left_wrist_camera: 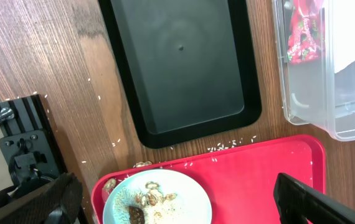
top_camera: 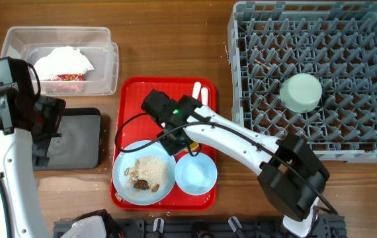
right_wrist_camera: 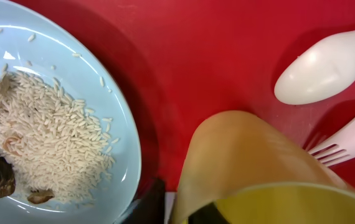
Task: Sort waste into correct bins and load items into the dishwasher rack
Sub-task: 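Grasp the yellow cup with the right gripper and lift it, then carry the yellow cup with the right gripper to the rack's top edge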
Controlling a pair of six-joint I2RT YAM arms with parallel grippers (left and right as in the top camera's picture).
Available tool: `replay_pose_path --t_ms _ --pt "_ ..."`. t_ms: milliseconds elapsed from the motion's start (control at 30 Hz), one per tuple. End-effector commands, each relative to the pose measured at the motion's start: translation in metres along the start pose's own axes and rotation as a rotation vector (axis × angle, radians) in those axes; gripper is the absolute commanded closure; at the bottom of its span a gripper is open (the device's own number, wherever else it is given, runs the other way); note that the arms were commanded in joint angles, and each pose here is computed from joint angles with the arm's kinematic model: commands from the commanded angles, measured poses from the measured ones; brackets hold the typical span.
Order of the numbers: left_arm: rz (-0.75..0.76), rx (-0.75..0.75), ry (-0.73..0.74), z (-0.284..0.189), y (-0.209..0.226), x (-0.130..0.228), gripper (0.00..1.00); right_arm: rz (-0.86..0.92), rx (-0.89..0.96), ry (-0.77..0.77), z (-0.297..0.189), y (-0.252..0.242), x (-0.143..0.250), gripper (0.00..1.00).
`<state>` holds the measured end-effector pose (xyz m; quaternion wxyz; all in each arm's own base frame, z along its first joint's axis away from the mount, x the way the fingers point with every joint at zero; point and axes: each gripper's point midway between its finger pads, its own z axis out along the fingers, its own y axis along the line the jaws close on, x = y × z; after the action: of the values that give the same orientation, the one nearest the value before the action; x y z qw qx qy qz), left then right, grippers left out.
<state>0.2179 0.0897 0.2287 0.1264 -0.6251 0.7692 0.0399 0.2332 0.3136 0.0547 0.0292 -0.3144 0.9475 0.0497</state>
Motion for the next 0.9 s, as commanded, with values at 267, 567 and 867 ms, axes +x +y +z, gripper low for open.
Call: replay_pose_path --t_ms 267,567,867 --pt "-0.021 -0.008 -0.016 0.0 0.003 -0.003 0.0 0.01 -0.013 -0.02 -0.008 0.006 -0.009 0.96" --pt "-0.021 -0.008 -0.016 0.0 0.003 -0.003 0.0 0.096 -0.042 -0.146 -0.095 -0.043 -0.061 0.96" --pt "-0.021 -0.008 -0.016 0.0 0.003 -0.003 0.0 0.169 -0.476 -0.385 -0.182 -0.141 -0.078 0.96"
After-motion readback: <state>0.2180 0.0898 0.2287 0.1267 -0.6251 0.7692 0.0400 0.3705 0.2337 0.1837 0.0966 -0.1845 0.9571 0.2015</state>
